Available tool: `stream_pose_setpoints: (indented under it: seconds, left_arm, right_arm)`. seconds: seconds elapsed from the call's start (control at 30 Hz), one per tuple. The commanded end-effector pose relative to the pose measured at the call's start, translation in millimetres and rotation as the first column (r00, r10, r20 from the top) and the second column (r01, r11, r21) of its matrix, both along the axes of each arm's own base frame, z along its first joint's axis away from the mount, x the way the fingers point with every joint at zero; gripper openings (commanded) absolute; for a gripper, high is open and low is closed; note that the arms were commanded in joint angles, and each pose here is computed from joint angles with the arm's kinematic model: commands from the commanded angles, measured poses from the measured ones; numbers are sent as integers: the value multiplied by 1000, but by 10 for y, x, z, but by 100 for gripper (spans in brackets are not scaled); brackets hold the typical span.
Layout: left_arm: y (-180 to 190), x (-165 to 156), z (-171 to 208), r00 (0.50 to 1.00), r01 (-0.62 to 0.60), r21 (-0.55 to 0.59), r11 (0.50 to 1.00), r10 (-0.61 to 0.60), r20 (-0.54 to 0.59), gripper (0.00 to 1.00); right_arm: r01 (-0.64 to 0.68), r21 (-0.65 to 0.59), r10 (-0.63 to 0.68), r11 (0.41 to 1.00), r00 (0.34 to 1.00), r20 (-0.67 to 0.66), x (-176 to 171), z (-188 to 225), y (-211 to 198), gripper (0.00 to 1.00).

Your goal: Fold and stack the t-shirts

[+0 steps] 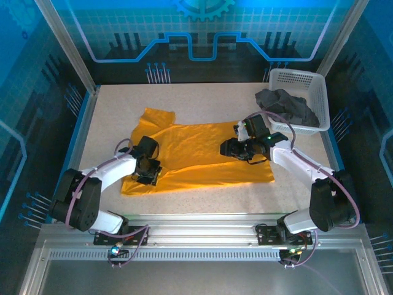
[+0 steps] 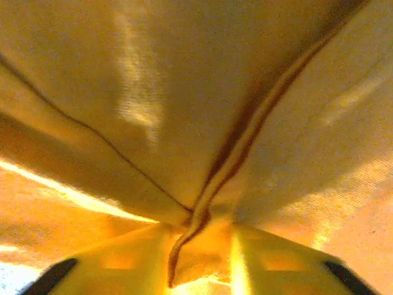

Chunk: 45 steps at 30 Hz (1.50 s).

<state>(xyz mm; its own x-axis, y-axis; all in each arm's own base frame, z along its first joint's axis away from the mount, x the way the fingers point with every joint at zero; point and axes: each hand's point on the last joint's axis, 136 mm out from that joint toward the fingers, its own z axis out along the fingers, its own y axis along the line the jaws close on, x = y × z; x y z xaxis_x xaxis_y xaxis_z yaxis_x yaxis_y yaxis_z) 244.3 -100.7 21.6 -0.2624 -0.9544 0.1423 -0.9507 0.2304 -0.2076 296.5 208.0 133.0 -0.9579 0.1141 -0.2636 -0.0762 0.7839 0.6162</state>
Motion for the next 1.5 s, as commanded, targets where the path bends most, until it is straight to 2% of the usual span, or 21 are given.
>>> stream_pose_setpoints:
  seconds: [0.0,0.23,0.4,0.57,0.7,0.87,0.9,0.93,1.03,1.07,1.13,1.2,1.33,1.47]
  left_arm:
    - [-64,199,151,998,12,0,1000,-12,61,19]
    - [-131,397,288,991,103,44,994,-106,77,0]
    - [-278,637,364,965,241,76,967,-248,91,0]
    - [-385,735,351,905,417,141,898,-424,23,0]
    - [-411,742,273,873,482,168,860,-488,-7,0]
    - [-491,876,231,843,521,177,835,-536,46,0]
    - [-501,905,238,836,530,182,828,-547,55,2]
    - [-503,931,252,826,542,192,818,-561,61,10]
    - [-433,1006,397,808,551,242,799,-583,83,45]
    - [-390,1037,487,804,546,261,796,-585,104,50]
    - [-237,1078,631,810,518,288,805,-570,137,52]
    - [41,1091,721,838,464,301,833,-523,155,51]
    - [592,1028,668,903,342,247,907,-390,181,43]
    - [741,1021,650,917,302,209,930,-344,205,36]
  right_arm:
    - [-7,15,7,1000,1000,-9,-7,22,37,48]
    - [5,9,-5,1000,1000,-17,3,8,11,44]
    - [14,6,-14,1000,1000,-18,24,19,-19,42]
    - [22,6,-22,1000,999,-31,26,4,-44,41]
    - [24,8,-24,1000,999,-36,5,-5,-54,41]
    - [26,8,-26,1000,999,-47,-38,-45,-66,41]
    - [26,7,-26,1000,998,-51,-45,-56,-68,41]
    - [26,5,-26,1000,998,-53,-52,-62,-71,41]
    - [30,-7,-30,1000,998,-61,-68,-86,-96,42]
    - [31,-13,-32,999,998,-62,-73,-91,-105,42]
    - [41,-34,-43,999,996,-72,-87,-127,-149,43]
    - [56,-57,-60,997,995,-83,-99,-169,-205,43]
    - [78,-76,-87,994,990,-115,-123,-277,-276,44]
    - [74,-82,-83,994,990,-115,-102,-307,-273,42]
